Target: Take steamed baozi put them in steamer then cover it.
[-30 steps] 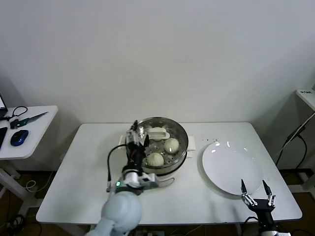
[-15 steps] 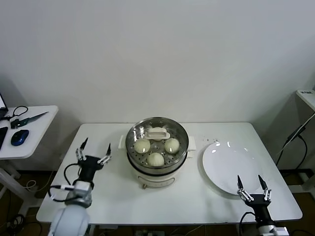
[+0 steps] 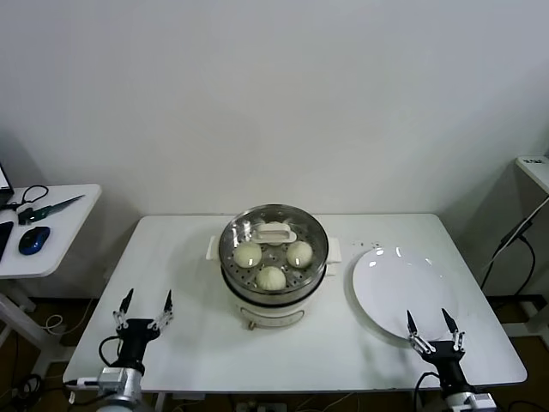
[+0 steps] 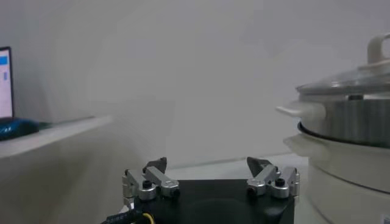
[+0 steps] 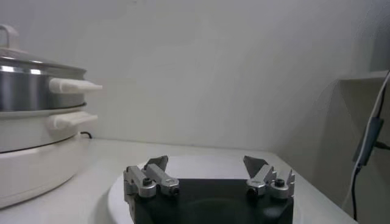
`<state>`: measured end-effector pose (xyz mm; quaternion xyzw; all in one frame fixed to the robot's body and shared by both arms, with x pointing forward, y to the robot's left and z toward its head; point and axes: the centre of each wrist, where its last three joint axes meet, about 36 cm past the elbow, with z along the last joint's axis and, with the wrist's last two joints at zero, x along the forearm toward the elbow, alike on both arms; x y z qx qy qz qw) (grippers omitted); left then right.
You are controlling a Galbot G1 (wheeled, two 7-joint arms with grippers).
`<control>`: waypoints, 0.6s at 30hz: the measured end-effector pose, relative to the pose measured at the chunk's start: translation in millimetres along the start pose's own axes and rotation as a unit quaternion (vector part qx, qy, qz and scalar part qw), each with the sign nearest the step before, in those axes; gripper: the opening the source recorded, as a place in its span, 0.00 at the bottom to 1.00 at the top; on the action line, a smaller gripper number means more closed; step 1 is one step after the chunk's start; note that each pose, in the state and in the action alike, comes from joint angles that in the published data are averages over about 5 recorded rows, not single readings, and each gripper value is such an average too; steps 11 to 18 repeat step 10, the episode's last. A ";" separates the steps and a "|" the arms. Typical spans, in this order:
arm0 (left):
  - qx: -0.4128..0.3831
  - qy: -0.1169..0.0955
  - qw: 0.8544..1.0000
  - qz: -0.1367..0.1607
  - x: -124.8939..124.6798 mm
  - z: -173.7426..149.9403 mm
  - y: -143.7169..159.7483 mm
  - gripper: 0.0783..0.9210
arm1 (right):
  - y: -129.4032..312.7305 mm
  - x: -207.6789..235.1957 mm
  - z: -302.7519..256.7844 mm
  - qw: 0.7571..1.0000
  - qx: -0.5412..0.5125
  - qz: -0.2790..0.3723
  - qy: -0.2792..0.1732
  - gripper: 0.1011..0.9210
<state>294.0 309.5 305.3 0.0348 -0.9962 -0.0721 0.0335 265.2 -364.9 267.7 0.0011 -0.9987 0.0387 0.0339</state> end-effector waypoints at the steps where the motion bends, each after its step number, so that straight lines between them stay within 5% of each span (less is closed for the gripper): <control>1: 0.003 0.000 1.000 -0.001 1.8 2.5 0.8 0.88 | 0.1 -0.2 0.0 1.000 0.000 0.000 0.000 0.88; 18: 0.021 0.002 1.000 -0.011 11.8 16.4 6.5 0.88 | 1.2 0.4 0.3 1.000 0.000 -0.003 0.003 0.88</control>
